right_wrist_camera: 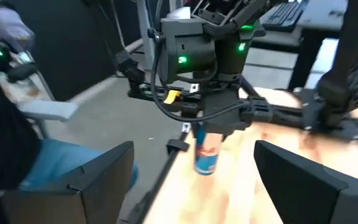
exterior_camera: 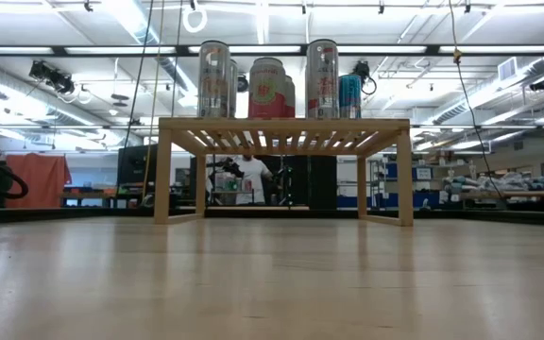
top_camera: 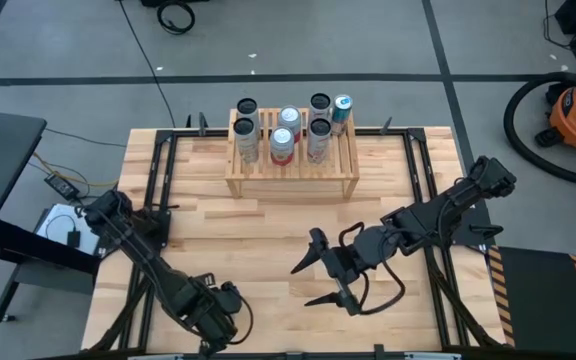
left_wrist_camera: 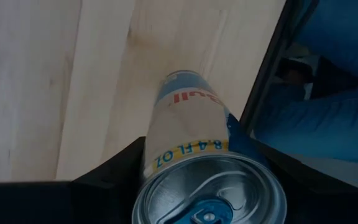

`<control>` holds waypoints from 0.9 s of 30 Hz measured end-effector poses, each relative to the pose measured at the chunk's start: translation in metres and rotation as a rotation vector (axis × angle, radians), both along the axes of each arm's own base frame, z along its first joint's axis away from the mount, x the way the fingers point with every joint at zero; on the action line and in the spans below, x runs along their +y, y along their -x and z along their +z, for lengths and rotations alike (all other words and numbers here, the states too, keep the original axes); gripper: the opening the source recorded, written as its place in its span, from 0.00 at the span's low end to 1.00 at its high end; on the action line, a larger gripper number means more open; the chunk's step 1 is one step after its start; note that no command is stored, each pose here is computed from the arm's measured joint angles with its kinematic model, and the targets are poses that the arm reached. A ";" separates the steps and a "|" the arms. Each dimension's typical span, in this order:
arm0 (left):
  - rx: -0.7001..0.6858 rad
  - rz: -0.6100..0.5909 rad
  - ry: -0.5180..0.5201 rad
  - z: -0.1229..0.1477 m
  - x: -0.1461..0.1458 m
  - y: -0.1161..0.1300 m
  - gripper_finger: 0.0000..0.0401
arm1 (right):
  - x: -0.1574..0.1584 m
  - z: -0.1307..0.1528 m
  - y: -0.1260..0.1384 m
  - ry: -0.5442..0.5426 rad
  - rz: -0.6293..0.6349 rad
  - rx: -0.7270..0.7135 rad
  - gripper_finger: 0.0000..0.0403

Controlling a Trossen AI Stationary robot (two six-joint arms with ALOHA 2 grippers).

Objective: Place canned beverage on shelf
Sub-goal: Put the blue soda can on the shelf aligned with the other blue soda can

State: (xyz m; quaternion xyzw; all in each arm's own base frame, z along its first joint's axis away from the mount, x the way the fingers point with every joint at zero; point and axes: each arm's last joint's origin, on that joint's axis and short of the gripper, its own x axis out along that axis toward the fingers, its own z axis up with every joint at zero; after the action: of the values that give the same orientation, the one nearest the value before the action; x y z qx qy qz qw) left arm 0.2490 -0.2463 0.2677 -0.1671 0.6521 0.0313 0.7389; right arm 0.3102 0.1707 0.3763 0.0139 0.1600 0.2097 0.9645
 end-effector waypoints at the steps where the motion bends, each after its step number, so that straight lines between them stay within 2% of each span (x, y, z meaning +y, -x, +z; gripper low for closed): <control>1: -0.003 -0.004 0.001 0.001 0.001 -0.001 0.59 | 0.001 0.000 0.001 0.021 -0.006 -0.009 0.86; 9: 0.019 -0.029 -0.033 0.003 0.010 -0.004 0.59 | 0.005 -0.003 0.004 0.085 -0.065 -0.006 0.98; 15: -0.004 -0.076 -0.056 0.003 0.018 -0.011 0.59 | 0.009 -0.012 -0.001 0.062 -0.054 0.032 0.98; 20: -0.026 -0.109 -0.063 0.003 0.024 -0.018 0.59 | 0.014 -0.036 -0.005 0.107 -0.040 0.090 0.98; 23: -0.069 -0.152 -0.066 0.004 0.024 -0.022 0.59 | 0.014 -0.053 -0.007 0.081 -0.042 0.139 0.99; 27: -0.098 -0.204 -0.084 0.004 0.027 -0.026 0.59 | 0.014 -0.075 -0.012 -0.020 -0.045 0.140 0.98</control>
State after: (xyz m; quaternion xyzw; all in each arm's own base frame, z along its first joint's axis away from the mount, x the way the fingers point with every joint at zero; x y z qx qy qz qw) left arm 0.2752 -0.2192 0.2716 -0.0701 0.6268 -0.0252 0.7756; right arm 0.3227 0.1843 0.3008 0.0417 0.2247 0.1882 0.9552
